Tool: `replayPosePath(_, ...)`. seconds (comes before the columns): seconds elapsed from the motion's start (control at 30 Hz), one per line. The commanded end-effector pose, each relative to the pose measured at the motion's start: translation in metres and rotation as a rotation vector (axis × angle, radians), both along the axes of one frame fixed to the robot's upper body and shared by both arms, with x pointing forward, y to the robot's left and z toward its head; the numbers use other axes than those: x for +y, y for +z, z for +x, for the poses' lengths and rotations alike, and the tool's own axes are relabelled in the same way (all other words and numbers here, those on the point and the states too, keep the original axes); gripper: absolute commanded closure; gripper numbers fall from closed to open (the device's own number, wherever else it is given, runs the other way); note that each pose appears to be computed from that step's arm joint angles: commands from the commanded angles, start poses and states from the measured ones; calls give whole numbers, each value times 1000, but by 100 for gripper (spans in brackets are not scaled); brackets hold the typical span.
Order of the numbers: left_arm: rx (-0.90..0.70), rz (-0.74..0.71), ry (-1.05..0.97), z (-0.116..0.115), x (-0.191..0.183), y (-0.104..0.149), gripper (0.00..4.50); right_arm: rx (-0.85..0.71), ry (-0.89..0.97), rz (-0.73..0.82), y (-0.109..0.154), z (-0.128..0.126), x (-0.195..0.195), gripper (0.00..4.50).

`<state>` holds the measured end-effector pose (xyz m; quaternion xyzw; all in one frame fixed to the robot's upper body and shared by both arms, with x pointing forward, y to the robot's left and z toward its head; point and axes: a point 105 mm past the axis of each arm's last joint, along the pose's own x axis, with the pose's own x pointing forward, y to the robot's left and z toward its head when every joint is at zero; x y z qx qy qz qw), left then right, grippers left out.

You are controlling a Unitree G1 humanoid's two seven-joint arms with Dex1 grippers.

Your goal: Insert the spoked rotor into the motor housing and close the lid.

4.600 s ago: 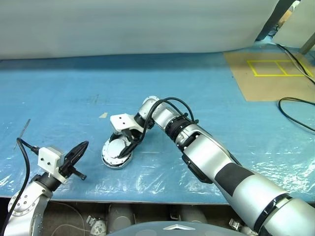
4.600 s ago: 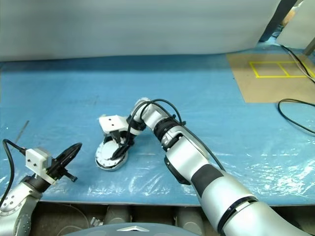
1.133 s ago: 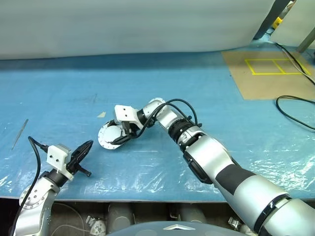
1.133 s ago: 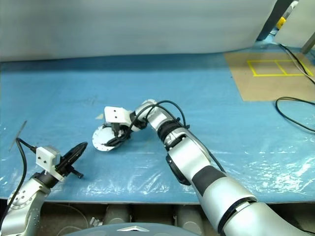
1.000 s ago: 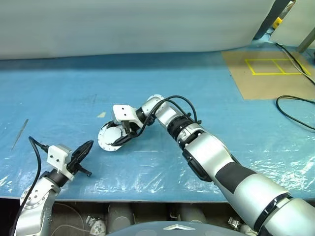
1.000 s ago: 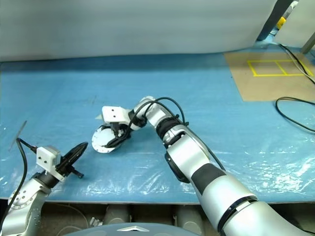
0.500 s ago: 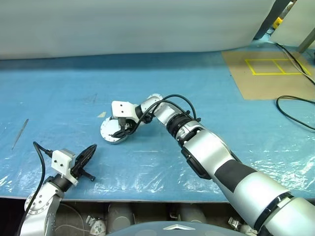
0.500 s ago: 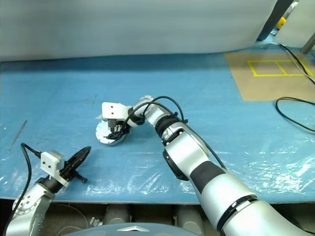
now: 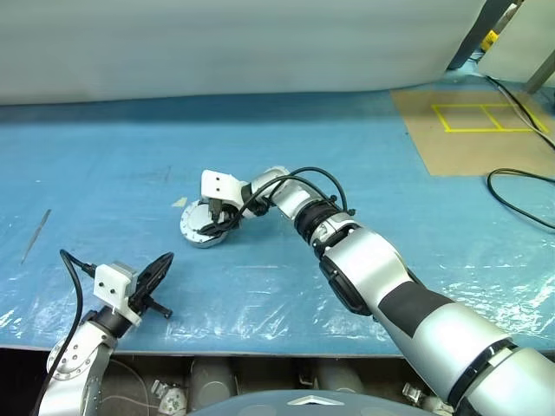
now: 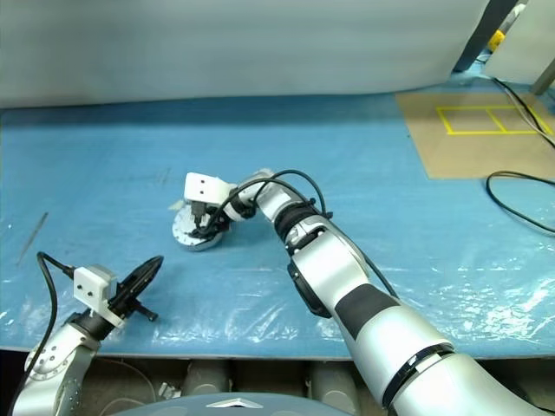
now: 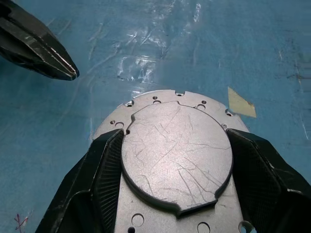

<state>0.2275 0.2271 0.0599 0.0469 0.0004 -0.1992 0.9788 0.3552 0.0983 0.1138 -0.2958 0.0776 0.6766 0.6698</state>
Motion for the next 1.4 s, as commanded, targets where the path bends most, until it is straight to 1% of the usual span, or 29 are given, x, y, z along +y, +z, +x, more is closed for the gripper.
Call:
replayPosePath(0.03, -37, 16, -8, 1, -1, 12, 450, 28, 26, 88, 7, -15, 27, 153)
replayPosePath(0.23, -42, 20, -6, 3, -1, 16, 450, 48, -27, 98, -4, -14, 26, 153)
replayPosePath(0.37, -44, 22, -7, 6, -1, 18, 450, 117, -85, 148, -7, -14, 29, 153)
replayPosePath(0.57, -37, 25, -12, 7, -1, 16, 450, 178, -130, 171, -12, -14, 29, 153)
replayPosePath(0.67, -32, 25, -15, 7, 0, 13, 450, 180, -144, 177, -15, -15, 30, 153)
replayPosePath(0.77, -29, 25, -18, 8, 0, 11, 450, 142, -94, 140, -21, -20, 31, 153)
replayPosePath(0.93, -27, 27, -18, 8, 1, 9, 450, 90, 73, 44, -28, -35, 28, 153)
replayPosePath(1.03, -26, 28, -19, 9, 2, 8, 450, 108, 147, 11, -28, -41, 25, 153)
replayPosePath(1.1, -27, 28, -19, 9, 3, 8, 450, 111, 167, -2, -27, -42, 23, 153)
replayPosePath(1.23, -28, 28, -20, 10, 3, 7, 450, 106, 140, 0, -24, -36, 20, 153)
replayPosePath(1.4, -30, 31, -23, 11, 2, 9, 450, 165, 230, -59, -27, -43, 8, 153)
